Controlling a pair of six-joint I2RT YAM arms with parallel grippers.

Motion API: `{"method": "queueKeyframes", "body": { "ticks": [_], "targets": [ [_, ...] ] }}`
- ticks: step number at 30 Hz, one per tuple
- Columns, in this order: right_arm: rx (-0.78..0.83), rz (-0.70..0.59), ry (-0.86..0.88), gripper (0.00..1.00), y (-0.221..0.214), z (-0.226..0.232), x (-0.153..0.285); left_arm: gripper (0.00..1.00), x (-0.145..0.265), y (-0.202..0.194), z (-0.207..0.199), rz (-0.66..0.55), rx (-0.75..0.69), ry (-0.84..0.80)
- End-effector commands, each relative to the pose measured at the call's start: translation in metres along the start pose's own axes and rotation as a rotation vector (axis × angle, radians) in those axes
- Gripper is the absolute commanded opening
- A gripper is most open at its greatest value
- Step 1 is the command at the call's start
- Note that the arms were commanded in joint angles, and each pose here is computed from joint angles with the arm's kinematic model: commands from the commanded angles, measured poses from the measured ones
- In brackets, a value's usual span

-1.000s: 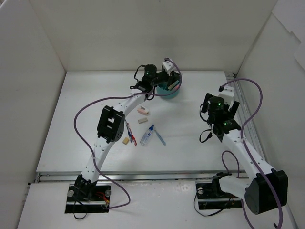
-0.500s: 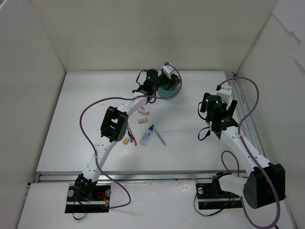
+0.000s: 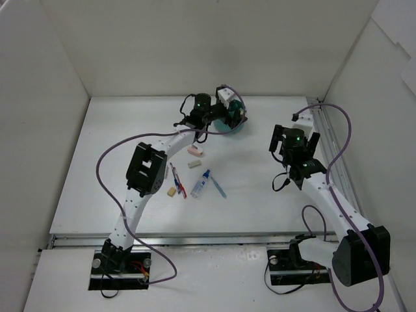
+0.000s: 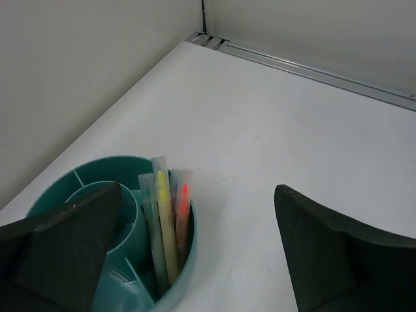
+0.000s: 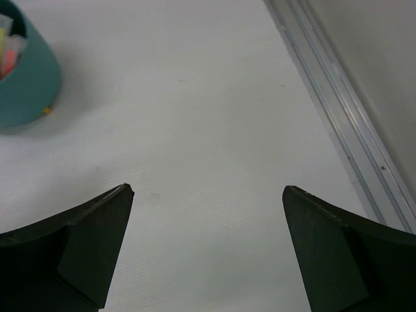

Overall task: Sort the stationery into containers
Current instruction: Place the pen in the storage box, then pick up the pen from the center of the board.

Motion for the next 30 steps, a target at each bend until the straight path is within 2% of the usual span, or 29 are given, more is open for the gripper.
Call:
{"method": "queueKeyframes", "body": {
  "ticks": [1,2,3,4,5,6,8,10,11,12,14,15,18,20,21,23,25,28,30],
  "targets": [
    [-0.024,-0.096,0.234,0.98,0.037,0.039,0.018,1.00,0.046,0.168,-0.019,-0.241,-0.139,0.013],
    [0.001,-0.094,0.260,0.98,0.039,0.046,0.019,1.00,0.068,0.202,-0.024,-0.269,-0.132,0.050],
    [0.040,-0.081,0.302,0.98,0.035,0.059,0.026,1.00,0.077,0.182,-0.017,-0.211,-0.062,0.129],
    [0.096,-0.020,0.326,0.98,0.020,0.066,0.024,1.00,0.088,0.181,-0.020,-0.190,0.007,0.164],
    [0.119,-0.011,0.359,0.98,0.023,0.077,0.026,1.00,0.100,0.178,-0.020,-0.169,0.053,0.211],
    [0.157,0.018,0.393,0.98,0.015,0.089,0.031,1.00,0.129,0.167,-0.014,-0.109,0.123,0.323],
    [0.244,0.140,0.427,0.98,-0.012,0.105,0.029,1.00,0.166,0.156,-0.022,-0.049,0.216,0.428],
    [0.326,0.247,0.480,0.98,-0.045,0.123,0.035,1.00,0.196,0.125,-0.027,0.069,0.312,0.508],
    [0.344,0.273,0.505,0.98,-0.054,0.130,0.038,1.00,0.201,0.096,-0.029,0.137,0.344,0.534],
    [0.376,0.309,0.545,0.98,-0.071,0.143,0.044,1.00,0.233,0.091,-0.036,0.153,0.357,0.595],
    [0.389,0.359,0.605,0.98,-0.088,0.158,0.052,1.00,0.254,0.071,-0.048,0.192,0.395,0.628],
    [0.416,0.371,0.640,0.98,-0.097,0.170,0.062,1.00,0.277,0.050,-0.059,0.242,0.417,0.671],
    [0.472,0.409,0.670,0.98,-0.120,0.189,0.069,1.00,0.325,0.028,-0.071,0.267,0.469,0.782],
    [0.502,0.422,0.671,0.98,-0.128,0.200,0.066,1.00,0.345,0.036,-0.083,0.210,0.470,0.790],
    [0.527,0.444,0.673,0.98,-0.140,0.207,0.066,1.00,0.356,0.019,-0.086,0.229,0.484,0.819],
    [0.542,0.448,0.679,0.98,-0.145,0.219,0.065,1.00,0.372,0.024,-0.092,0.185,0.484,0.844],
    [0.563,0.473,0.693,0.96,-0.157,0.231,0.065,1.00,0.388,0.014,-0.092,0.198,0.497,0.905],
    [0.593,0.497,0.669,0.89,-0.173,0.235,0.058,1.00,0.402,0.013,-0.095,0.191,0.495,0.934],
    [0.593,0.518,0.651,0.77,-0.182,0.235,0.054,1.00,0.408,0.014,-0.098,0.184,0.491,0.944]
  ]
}}
Point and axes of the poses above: each gripper's point midway between its finger pads, its own x axis back along the fingers, its own z axis along the line the jaws close on, y = z × x, the point moved 1 cm from there along x, back along the fingers, and after that the axes turned 4 degrees about -x, right-handed, at the moved point
